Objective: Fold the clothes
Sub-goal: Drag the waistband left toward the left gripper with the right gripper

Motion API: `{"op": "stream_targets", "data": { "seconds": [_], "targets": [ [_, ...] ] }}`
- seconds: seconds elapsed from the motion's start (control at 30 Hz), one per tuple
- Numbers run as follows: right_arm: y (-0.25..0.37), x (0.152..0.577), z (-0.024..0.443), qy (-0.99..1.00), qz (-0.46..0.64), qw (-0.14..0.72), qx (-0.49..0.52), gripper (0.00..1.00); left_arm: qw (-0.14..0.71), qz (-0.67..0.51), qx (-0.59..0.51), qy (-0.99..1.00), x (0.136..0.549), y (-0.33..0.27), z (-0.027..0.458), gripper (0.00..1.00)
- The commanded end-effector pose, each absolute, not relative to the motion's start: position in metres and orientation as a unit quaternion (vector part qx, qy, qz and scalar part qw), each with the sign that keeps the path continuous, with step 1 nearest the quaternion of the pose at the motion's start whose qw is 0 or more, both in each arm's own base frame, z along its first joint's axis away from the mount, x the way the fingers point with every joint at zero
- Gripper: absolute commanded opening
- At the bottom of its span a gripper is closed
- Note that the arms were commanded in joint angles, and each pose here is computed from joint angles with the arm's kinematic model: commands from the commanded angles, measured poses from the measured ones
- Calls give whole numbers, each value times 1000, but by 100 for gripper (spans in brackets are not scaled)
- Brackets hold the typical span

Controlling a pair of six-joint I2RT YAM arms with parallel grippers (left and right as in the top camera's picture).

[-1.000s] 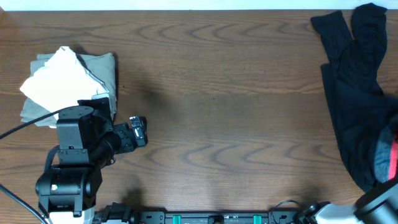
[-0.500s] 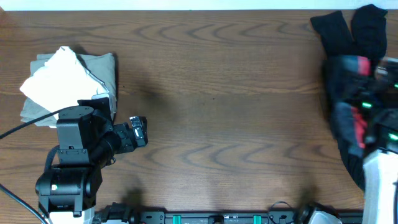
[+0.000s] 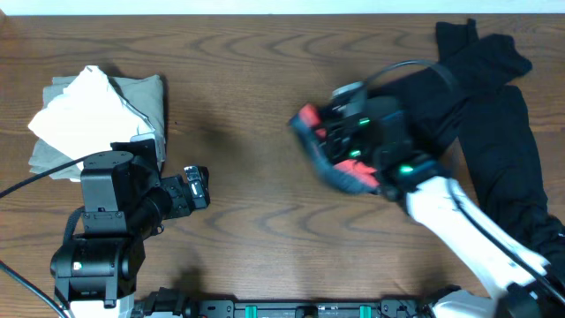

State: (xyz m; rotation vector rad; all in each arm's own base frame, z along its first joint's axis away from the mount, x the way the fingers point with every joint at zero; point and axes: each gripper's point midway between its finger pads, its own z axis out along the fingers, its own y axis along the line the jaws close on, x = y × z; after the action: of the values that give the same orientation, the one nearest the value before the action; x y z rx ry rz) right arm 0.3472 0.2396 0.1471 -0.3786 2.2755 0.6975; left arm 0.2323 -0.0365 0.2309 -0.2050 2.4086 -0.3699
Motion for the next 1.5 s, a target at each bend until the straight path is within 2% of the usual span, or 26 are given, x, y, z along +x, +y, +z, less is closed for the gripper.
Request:
{"op": "stream_targets", "data": {
  "seconds": [0.0,0.1,0.17,0.37,0.57,0.7,0.8,0.93,1.1,1.33,1.4,1.43,1.47],
  "targets": [
    [231,356,127,896,205,365,-149,44,347,-148,-76,923,233,-39,237,98],
    [207,365,129,903,165,378,-120,59,347,-148,-76,923,233,-39,237,98],
    [185,371,139,904,141,393,-94,63,347,-148,-76,923,233,-39,237,98],
    [102,363,166,913,79,399,-9,67,340,-171,-76,922,232,-46,238,98],
    [46,326,143,948,34,313,47,69,285,-248,-91,921,241,-71,225,98],
    [24,311,131,958,16,275,75,73,212,-279,-126,928,256,-87,191,98],
    [17,310,129,959,11,270,84,77,169,-315,-103,928,273,-117,171,98],
    [14,307,128,961,9,264,86,77,127,-329,-94,931,299,-154,135,99],
    [14,303,125,964,6,254,82,77,62,-323,-134,935,313,-178,80,100],
    [13,300,124,965,2,249,78,78,33,-320,-179,930,335,-185,24,100],
    [13,300,124,965,2,249,78,78,40,-322,-177,929,342,-187,15,91],
    [13,300,124,965,2,249,78,77,43,-324,-175,929,345,-188,12,75],
    [13,300,124,965,2,249,78,77,47,-326,-174,928,348,-189,10,51]
  ]
}}
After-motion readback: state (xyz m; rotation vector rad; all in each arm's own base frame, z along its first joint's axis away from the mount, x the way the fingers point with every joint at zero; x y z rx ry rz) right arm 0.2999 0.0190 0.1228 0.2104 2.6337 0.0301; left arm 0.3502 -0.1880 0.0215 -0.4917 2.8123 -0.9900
